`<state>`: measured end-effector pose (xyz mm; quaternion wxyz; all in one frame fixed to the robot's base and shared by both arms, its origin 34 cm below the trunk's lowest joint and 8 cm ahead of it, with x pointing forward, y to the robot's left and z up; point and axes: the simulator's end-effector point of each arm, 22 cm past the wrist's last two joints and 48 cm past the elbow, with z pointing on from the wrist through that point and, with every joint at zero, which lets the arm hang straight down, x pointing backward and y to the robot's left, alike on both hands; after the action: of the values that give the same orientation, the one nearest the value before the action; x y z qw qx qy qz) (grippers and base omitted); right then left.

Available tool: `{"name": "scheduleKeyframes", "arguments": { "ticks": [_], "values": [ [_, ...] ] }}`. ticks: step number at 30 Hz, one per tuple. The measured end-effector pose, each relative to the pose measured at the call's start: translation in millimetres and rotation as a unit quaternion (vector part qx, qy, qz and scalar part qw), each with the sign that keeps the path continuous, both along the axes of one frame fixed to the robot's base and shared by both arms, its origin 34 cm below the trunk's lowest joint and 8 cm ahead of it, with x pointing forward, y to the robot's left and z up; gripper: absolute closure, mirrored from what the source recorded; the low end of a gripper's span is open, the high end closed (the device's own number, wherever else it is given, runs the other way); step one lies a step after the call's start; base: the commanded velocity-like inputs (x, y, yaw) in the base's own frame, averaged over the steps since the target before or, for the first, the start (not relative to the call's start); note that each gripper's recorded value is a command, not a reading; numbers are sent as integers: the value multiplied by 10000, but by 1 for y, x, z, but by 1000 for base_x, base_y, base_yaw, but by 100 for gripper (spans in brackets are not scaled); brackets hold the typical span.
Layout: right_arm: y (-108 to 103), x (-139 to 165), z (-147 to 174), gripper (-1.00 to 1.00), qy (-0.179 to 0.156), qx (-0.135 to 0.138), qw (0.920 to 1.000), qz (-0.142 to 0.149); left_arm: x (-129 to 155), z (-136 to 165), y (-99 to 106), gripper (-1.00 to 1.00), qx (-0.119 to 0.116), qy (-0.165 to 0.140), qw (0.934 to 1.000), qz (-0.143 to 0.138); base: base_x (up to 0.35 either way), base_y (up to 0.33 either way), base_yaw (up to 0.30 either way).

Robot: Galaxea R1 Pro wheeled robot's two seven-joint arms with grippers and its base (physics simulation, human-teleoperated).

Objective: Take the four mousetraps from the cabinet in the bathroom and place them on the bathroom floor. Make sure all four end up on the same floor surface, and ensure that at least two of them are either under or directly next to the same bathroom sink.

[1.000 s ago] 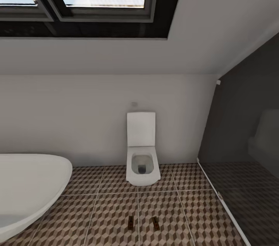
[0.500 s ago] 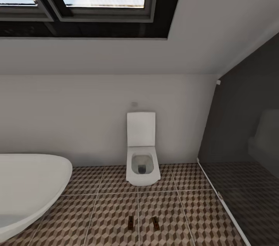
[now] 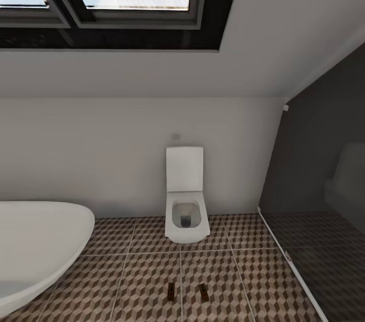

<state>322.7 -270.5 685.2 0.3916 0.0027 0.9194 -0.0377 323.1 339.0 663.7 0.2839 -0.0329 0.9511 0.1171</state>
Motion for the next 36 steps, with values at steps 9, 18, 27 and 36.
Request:
{"name": "scheduleKeyframes", "arguments": {
  "ticks": [9,18,27,36],
  "values": [
    [0,0,0,-100,1,1,10000,3,0,0,-1,-100,-5,3,10000,-1,0,0,0],
    [1,-1,-1,-100,15,-4,10000,32,0,0,-1,-100,-5,3,10000,-2,0,0,0],
    [0,-1,-1,-100,22,-14,10000,46,0,0,-1,-100,-6,3,10000,1,0,0,0],
    [-1,-1,-1,-100,23,-20,10000,57,0,0,-1,-100,-6,3,10000,1,0,0,0]
  ]
}}
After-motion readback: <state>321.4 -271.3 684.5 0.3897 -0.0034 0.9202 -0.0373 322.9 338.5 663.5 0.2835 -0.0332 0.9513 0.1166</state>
